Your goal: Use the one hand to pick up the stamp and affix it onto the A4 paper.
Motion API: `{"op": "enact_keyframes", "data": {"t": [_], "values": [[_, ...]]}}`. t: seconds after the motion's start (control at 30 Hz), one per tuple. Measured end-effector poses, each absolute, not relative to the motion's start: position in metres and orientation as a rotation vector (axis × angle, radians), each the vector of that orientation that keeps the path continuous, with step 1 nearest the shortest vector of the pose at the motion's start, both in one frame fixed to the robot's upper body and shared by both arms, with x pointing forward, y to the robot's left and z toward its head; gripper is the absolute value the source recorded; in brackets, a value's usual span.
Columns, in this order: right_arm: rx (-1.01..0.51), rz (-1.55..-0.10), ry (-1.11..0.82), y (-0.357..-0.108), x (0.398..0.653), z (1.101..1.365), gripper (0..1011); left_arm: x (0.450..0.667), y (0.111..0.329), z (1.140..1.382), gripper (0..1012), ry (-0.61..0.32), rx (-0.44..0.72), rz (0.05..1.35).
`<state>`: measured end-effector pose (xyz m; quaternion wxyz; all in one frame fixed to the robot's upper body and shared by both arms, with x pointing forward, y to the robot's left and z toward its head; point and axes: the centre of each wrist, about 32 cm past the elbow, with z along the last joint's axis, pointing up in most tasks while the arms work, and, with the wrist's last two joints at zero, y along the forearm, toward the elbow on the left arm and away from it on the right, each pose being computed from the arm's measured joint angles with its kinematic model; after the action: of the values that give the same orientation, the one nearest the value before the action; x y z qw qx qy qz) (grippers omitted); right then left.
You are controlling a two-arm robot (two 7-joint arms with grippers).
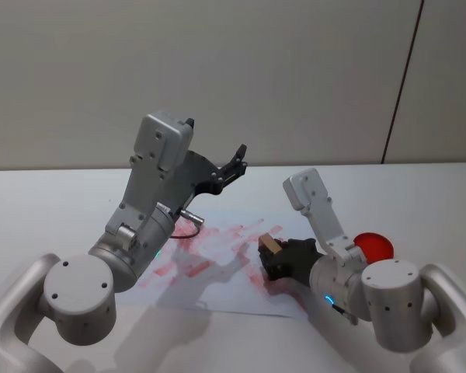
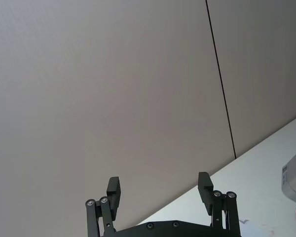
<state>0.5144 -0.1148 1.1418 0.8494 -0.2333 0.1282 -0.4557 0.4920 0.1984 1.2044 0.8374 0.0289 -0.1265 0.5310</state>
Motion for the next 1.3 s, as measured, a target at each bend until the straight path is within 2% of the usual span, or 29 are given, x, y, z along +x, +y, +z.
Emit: {"op": "enact_keyframes", "data": {"t": [0.4, 0.73, 1.03, 1.3], "values": [[-0.34, -0.978, 0.28, -0.123, 0.515, 1.171, 220, 0.492, 0.198, 1.204, 1001, -0.268, 0.061, 1.124], [-0.218, -1.066, 0.296, -0.15, 0.512, 1.2, 219, 0.492, 0.198, 1.204, 1001, -0.268, 0.061, 1.124], [-0.244, -1.168, 0.31, -0.188, 0.504, 1.201, 220, 0.492, 0.198, 1.204, 1001, -0.268, 0.061, 1.124], [-0.335, -1.238, 0.33, -0.219, 0.496, 1.187, 219, 0.492, 0.198, 1.204, 1002, -0.268, 0.061, 1.124]]}}
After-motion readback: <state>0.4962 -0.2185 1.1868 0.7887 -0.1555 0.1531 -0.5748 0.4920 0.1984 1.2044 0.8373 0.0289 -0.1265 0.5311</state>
